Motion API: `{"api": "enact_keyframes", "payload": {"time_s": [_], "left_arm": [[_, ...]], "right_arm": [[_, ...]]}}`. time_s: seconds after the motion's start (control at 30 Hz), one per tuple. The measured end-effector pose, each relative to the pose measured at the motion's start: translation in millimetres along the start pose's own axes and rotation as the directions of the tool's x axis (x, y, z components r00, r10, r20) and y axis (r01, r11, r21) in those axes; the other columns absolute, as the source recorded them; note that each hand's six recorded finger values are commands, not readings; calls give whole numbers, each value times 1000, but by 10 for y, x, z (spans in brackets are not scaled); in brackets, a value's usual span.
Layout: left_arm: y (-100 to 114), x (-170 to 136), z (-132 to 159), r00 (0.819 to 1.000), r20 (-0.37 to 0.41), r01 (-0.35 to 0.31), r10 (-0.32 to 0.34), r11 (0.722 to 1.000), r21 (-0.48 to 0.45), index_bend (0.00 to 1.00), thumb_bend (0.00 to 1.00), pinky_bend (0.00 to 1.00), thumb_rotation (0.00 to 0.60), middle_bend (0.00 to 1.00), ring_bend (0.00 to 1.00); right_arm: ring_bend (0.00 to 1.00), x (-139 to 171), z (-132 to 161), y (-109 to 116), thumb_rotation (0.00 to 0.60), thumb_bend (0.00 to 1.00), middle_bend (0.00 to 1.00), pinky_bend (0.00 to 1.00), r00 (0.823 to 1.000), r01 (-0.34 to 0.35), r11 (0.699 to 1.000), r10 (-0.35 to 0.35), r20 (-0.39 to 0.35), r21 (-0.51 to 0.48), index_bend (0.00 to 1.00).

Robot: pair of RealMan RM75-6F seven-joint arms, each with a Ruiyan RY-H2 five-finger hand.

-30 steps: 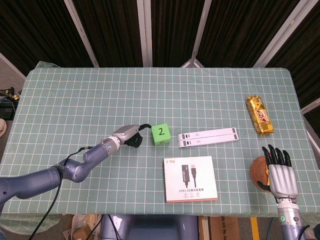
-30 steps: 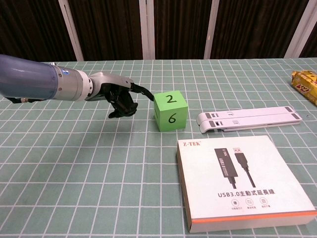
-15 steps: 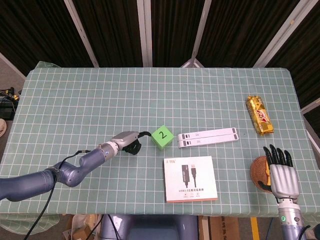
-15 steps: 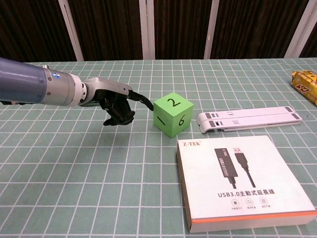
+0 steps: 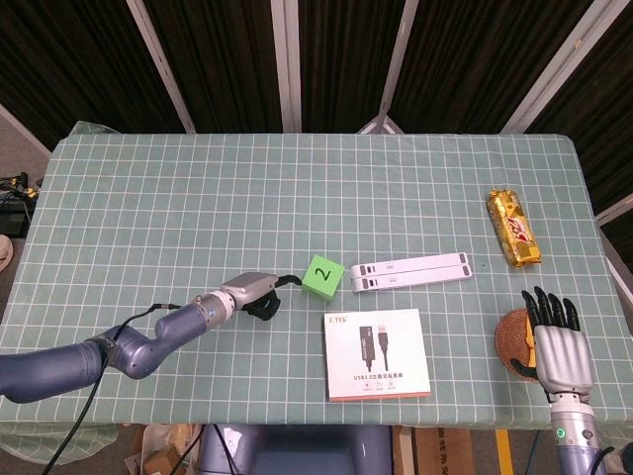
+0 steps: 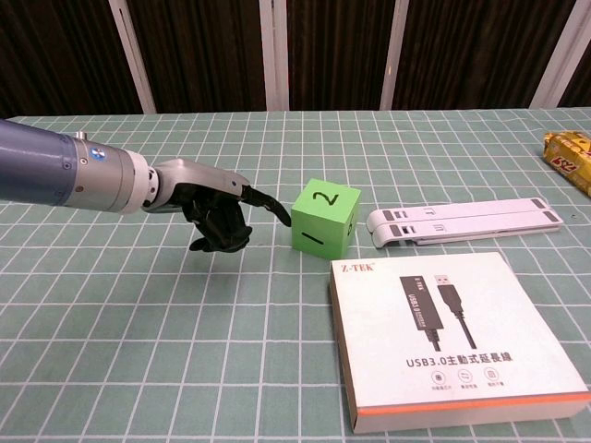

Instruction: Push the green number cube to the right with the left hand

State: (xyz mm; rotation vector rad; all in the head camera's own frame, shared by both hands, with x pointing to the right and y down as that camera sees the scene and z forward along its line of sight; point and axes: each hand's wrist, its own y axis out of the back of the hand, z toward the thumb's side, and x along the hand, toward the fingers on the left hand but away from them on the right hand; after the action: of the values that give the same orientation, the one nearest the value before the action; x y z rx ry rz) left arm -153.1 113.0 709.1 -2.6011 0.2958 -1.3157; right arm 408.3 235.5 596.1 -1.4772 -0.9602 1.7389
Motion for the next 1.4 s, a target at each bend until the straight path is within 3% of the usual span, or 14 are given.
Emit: {"api": "enact_keyframes", "payload": {"time_s": [0.2,0.33,0.57,0.67,0.77,0.87,0.93,0.97,1.0,1.07,1.1,1.2,1.3,1.4], "left_arm": [[-26,-20,30,1000,7,10,-10,1000,9,146,884,738,600,804,720],[-2,-76,35,1000,8,12,-12,1000,25,214,870,762,600,804,729],[354,-496,-1,999,-11,-45,46,995,84,235,819,773,600,775,714],[568,-830,-29,994,-28,-99,103,989,107,242,754,759,600,704,630],[763,-1166,-49,977,-29,-205,211,970,127,246,662,650,600,567,470],[933,-1426,-145,928,-20,-364,372,917,164,239,559,478,600,421,320],[1032,-1634,-256,864,-15,-490,503,848,203,230,484,386,600,351,247],[1062,-1739,-317,829,-16,-541,558,810,224,226,462,359,600,336,226],[1083,-1890,-409,778,-19,-603,628,755,257,221,438,325,600,315,201],[1061,-2136,-575,696,-33,-673,718,667,318,215,421,297,600,292,184],[1005,-2306,-702,643,-48,-702,765,612,364,213,419,293,600,280,182],[734,-2712,-1010,535,-94,-721,840,511,468,208,419,275,600,246,161],[420,-3017,-1199,472,-112,-717,875,454,529,195,418,255,600,231,146],[165,-3175,-1306,448,-122,-708,886,435,556,191,418,246,600,226,135]], "right_arm": [[0,-2,-5,-4,600,72,0,0,1000,-4,1000,4,5,-1,55],[0,-2,-16,5,600,73,0,0,1000,-4,1000,4,9,-5,55],[0,1,-22,12,600,73,0,0,1000,-7,1000,7,7,-11,55],[0,5,-9,12,600,73,0,0,1000,-8,1000,9,1,-12,55],[0,13,5,24,600,73,0,0,1000,-4,1000,4,-8,-12,55],[0,21,20,54,600,72,0,0,1000,14,1000,-14,-22,-15,55],[0,25,33,75,600,73,0,0,999,29,999,-29,-35,-18,55],[0,27,37,82,600,73,0,0,999,34,999,-35,-41,-21,55],[0,28,42,87,600,73,0,0,998,38,999,-40,-47,-24,55],[0,28,49,93,600,72,0,0,997,45,999,-47,-61,-30,55],[0,28,53,95,600,72,0,0,996,48,998,-50,-68,-32,55],[0,29,68,110,600,73,0,0,994,58,998,-61,-89,-38,55],[0,32,77,130,600,72,0,0,991,70,996,-75,-109,-47,55],[0,35,67,141,600,73,0,0,989,76,996,-82,-122,-51,55]]}}
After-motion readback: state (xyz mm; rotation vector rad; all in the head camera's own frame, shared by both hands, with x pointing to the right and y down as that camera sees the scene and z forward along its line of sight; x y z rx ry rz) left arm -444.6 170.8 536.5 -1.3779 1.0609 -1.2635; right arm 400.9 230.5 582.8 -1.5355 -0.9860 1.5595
